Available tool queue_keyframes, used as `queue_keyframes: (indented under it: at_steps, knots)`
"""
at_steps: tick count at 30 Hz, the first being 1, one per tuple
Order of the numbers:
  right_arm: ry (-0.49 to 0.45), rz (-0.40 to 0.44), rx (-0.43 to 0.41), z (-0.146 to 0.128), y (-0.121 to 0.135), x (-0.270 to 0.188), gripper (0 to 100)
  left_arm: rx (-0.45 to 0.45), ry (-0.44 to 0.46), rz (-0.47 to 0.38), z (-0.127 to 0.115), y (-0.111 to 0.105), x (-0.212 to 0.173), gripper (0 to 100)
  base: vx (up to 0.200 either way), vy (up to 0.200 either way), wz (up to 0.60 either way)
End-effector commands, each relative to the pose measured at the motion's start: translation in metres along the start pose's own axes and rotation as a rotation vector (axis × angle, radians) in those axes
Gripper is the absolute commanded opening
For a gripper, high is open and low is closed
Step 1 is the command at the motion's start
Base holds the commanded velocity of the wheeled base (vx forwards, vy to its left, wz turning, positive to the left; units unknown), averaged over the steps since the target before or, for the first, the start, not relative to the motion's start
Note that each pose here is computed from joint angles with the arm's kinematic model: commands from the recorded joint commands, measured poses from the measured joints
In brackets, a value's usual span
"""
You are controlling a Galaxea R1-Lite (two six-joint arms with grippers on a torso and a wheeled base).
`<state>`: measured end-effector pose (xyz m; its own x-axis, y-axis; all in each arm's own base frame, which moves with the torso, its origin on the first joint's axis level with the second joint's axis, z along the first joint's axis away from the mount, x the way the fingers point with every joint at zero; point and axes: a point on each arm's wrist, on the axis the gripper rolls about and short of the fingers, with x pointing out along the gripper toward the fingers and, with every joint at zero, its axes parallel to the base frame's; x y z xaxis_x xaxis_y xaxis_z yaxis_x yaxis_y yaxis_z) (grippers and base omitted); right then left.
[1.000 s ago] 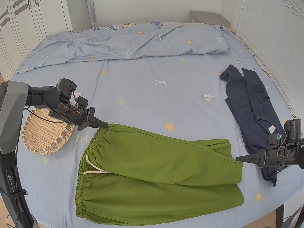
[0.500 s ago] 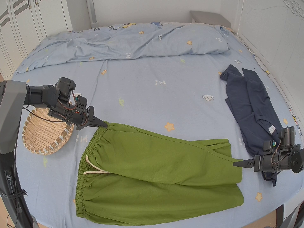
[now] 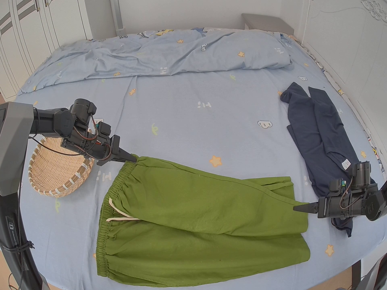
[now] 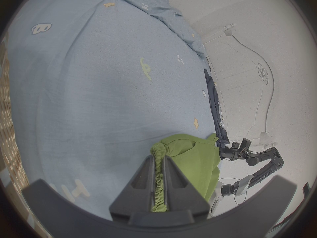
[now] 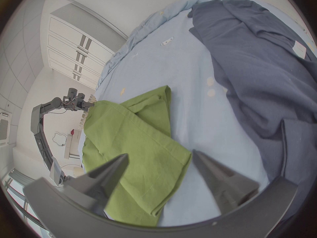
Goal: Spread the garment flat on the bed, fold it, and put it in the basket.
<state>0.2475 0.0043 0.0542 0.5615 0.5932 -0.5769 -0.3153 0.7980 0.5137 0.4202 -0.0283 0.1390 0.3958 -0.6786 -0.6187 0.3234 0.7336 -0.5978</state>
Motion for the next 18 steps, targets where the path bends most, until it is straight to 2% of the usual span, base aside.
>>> queue_keyframes:
  at_steps: [1,13,18]
  knots:
    - [-0.014,-0.001,-0.003,0.001,-0.001,0.000,0,-0.001,-0.001,0.000,0.000,0.000,-0.001,0,0.000,0.000,0.00]
    - [-0.031,-0.004,-0.013,0.003,0.000,-0.003,0,0.002,-0.009,0.002,0.001,-0.001,-0.005,0,0.000,0.000,0.00]
    - [-0.081,0.003,-0.049,0.013,0.008,-0.010,0,0.007,-0.017,0.002,0.001,-0.005,-0.010,0,0.000,0.000,0.00]
